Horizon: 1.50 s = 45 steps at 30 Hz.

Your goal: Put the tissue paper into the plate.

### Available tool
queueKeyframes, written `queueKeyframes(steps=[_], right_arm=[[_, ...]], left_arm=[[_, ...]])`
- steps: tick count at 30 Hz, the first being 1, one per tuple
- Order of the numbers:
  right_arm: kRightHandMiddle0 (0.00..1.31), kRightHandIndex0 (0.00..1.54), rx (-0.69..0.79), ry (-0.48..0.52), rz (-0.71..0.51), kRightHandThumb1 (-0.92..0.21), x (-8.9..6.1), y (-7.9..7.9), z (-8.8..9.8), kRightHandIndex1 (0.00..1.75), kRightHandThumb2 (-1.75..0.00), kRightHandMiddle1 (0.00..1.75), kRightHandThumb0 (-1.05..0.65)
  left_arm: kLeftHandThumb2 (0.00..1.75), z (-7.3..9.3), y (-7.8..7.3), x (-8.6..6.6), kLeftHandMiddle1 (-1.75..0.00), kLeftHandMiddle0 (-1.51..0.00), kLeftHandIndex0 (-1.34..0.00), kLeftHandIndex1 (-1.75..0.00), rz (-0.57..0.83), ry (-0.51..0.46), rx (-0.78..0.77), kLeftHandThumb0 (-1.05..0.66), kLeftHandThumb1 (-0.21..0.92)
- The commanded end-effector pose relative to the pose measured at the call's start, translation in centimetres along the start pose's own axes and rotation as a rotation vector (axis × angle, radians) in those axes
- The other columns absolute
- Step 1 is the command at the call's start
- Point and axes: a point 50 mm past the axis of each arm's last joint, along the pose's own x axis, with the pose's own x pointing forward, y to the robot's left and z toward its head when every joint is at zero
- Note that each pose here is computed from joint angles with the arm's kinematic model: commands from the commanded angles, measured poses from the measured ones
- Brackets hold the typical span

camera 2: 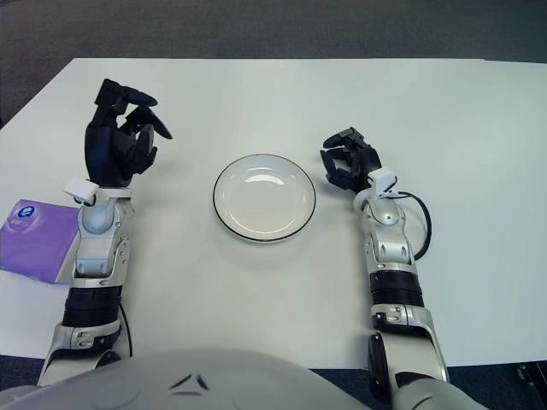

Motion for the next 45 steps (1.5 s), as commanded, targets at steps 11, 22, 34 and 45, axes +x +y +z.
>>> queueKeyframes(steps=[11,22,34,45], right_arm=[[0.32,0.58,0.032,0.246,0.006,-0.68,-2.5,0.5,-5.6,1.43,-0.69,1.54,-0.01],[0.33,0.58,0.031,0.245,0.010,-0.68,-2.5,0.5,-5.7,1.44,-0.69,1.53,-0.01],[0.33,0.58,0.030,0.245,0.013,-0.69,-2.4,0.5,-5.6,1.44,-0.68,1.53,-0.01],[0.33,0.58,0.027,0.246,0.016,-0.69,-2.3,0.4,-5.5,1.44,-0.68,1.52,-0.01]], left_arm=[[0.38,0.8,1.8,-0.6,-1.75,-0.76,-0.35,-1.60,0.187,-0.015,0.055,-0.35,0.92],[0.38,1.9,2.2,-0.8,-1.74,-0.75,-0.35,-1.60,0.208,-0.049,0.008,-0.35,0.92],[0.46,3.0,2.5,-1.1,-1.74,-0.72,-0.36,-1.61,0.228,-0.057,-0.015,-0.36,0.87],[0.61,3.1,1.6,1.5,-1.75,-0.80,-0.33,-1.67,0.134,-0.042,-0.096,-0.36,0.81]])
